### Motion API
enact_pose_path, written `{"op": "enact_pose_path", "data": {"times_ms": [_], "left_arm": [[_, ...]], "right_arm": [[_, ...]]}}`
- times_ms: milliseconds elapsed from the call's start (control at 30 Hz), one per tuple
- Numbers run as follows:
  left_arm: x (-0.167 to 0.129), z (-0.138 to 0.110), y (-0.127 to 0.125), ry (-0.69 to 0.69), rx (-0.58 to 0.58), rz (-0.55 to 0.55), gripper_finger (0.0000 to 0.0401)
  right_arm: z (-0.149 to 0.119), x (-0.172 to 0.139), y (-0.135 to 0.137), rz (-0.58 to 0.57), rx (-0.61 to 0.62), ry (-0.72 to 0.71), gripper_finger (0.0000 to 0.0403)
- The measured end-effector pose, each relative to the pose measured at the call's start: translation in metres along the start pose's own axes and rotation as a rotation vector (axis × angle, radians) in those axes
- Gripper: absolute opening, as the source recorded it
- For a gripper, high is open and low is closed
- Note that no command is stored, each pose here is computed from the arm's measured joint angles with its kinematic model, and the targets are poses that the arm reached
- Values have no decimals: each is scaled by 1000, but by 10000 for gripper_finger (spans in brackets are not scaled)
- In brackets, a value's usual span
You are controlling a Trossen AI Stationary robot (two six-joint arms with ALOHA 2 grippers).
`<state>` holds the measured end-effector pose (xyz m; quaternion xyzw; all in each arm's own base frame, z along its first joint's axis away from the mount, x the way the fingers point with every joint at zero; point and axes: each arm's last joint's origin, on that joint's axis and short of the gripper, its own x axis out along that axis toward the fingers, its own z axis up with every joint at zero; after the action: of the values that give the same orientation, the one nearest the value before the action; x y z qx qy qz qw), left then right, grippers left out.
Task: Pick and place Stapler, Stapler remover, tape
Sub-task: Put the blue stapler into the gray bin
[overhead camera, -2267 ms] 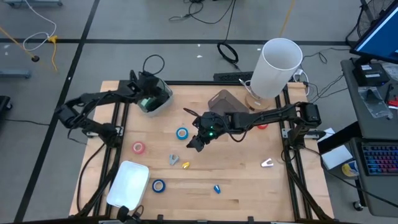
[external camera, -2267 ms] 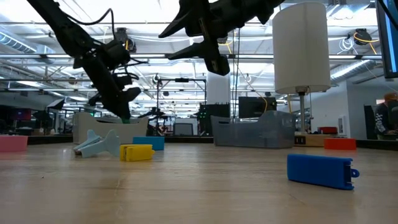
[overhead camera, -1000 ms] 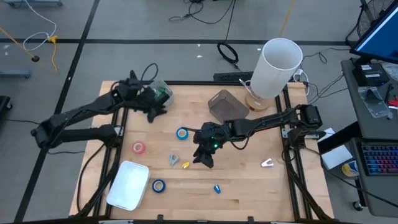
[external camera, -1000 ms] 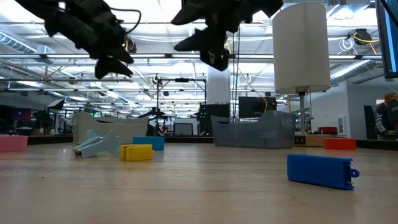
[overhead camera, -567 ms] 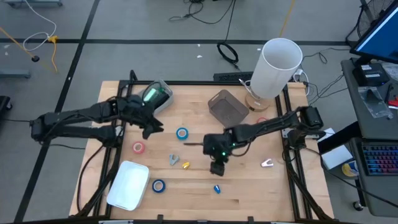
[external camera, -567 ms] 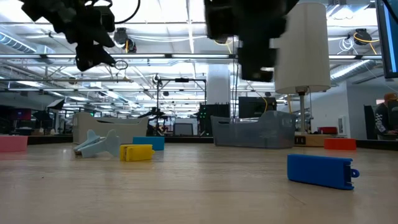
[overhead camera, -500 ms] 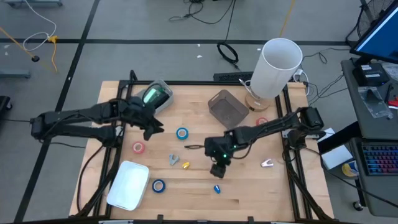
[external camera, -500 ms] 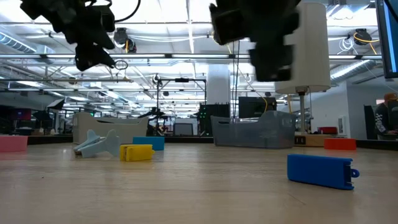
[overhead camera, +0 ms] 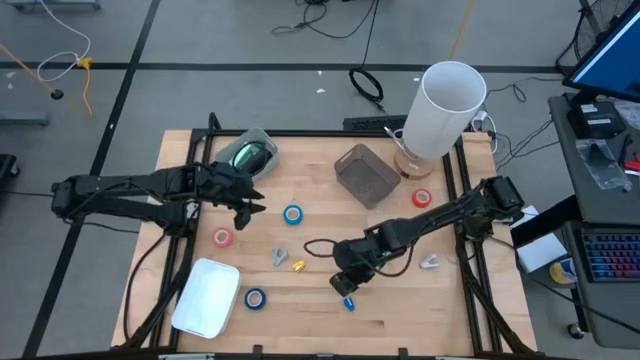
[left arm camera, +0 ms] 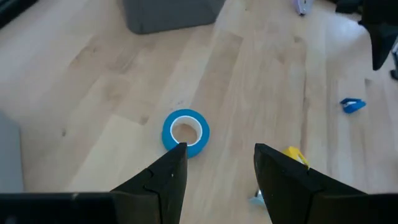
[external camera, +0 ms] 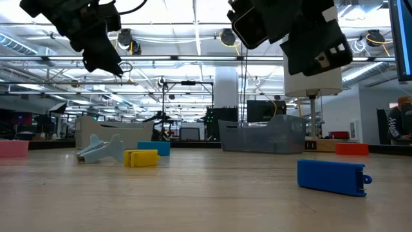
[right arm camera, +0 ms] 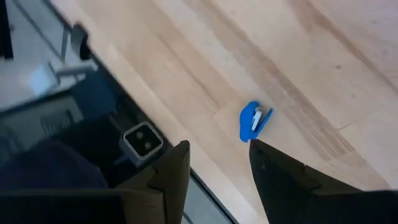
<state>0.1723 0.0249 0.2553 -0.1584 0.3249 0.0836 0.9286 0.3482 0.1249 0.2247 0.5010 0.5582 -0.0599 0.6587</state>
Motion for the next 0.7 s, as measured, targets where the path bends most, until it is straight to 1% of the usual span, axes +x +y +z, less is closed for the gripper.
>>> {"op": "enact_pose_path", "data": {"times_ms": [167, 333, 467, 700], "left_arm": [[0, 1, 0, -10, 45, 1, 186], [-4, 2, -1, -117, 50, -30, 186], [-10, -9, -2, -185, 45, -49, 186], [-19, -34, 2, -239, -4, -58, 186]], "right_arm": [[-7, 3, 2, -24, 63, -69, 160], [-17, 7, 4, -45, 123, -153, 160], [-28, 14, 6, -53, 183, -192, 160], [-40, 31, 8, -51, 264, -186, 160]]}}
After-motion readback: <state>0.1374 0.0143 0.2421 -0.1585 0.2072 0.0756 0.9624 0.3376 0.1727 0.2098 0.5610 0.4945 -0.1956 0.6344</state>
